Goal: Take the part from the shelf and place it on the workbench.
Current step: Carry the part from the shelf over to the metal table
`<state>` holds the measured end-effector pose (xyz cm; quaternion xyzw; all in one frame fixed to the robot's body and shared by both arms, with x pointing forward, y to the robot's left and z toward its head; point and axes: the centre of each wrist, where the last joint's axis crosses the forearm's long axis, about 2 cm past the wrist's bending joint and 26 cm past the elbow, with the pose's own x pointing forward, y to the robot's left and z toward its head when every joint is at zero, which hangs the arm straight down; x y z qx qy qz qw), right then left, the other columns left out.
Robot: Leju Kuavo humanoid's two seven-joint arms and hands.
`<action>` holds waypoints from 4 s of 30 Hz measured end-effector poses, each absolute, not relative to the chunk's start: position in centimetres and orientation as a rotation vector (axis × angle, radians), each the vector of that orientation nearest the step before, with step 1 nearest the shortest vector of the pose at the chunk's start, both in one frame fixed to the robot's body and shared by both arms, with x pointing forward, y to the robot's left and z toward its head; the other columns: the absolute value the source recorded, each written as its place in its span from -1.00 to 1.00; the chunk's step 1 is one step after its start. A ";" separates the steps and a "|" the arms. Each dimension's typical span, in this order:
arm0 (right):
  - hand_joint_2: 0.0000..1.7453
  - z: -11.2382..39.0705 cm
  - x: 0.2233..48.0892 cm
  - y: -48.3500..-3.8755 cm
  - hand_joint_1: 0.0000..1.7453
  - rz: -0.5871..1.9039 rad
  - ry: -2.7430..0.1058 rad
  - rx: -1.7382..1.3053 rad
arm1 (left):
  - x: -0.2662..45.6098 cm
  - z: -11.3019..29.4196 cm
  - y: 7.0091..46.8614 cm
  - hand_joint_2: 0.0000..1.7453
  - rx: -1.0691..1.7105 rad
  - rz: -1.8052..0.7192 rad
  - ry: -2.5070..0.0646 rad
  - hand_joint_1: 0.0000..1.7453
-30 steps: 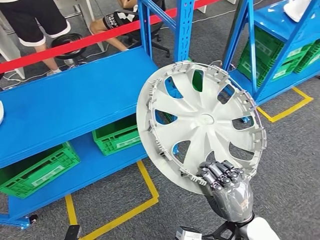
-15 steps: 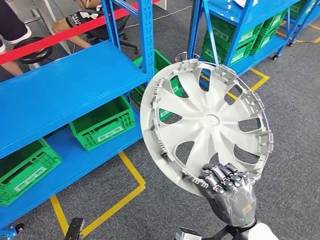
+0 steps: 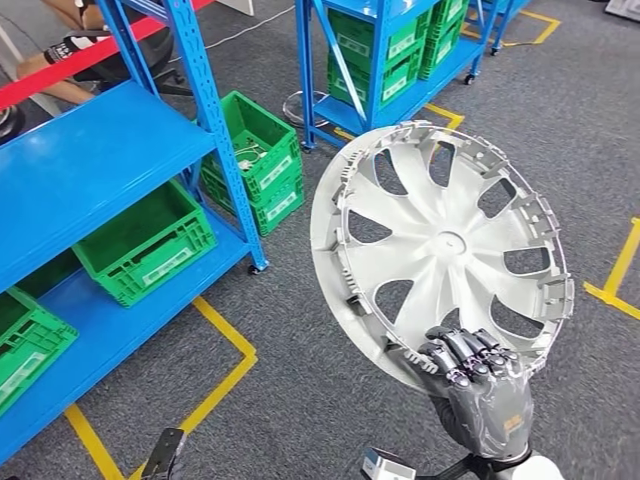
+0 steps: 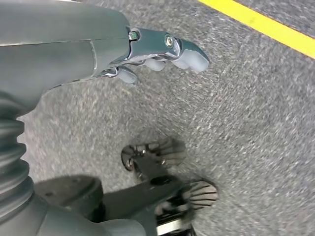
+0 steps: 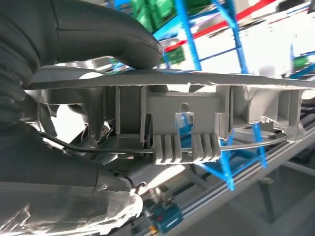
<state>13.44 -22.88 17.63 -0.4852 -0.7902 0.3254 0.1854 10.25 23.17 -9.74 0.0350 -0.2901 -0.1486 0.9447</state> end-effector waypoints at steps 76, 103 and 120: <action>1.00 17.8 11.0 -23.4 1.00 0.948 -2.230 -1.316 | 10.0 -9.4 20.6 1.00 -0.005 -0.412 -0.611 -1.00; 1.00 17.6 12.1 -24.1 1.00 1.038 -2.270 -1.363 | 9.6 -9.6 20.9 1.00 -0.006 -0.423 -0.600 -1.00; 1.00 17.8 12.4 -24.0 1.00 1.020 -2.272 -1.374 | 9.2 -9.7 21.1 1.00 -0.001 -0.420 -0.593 -1.00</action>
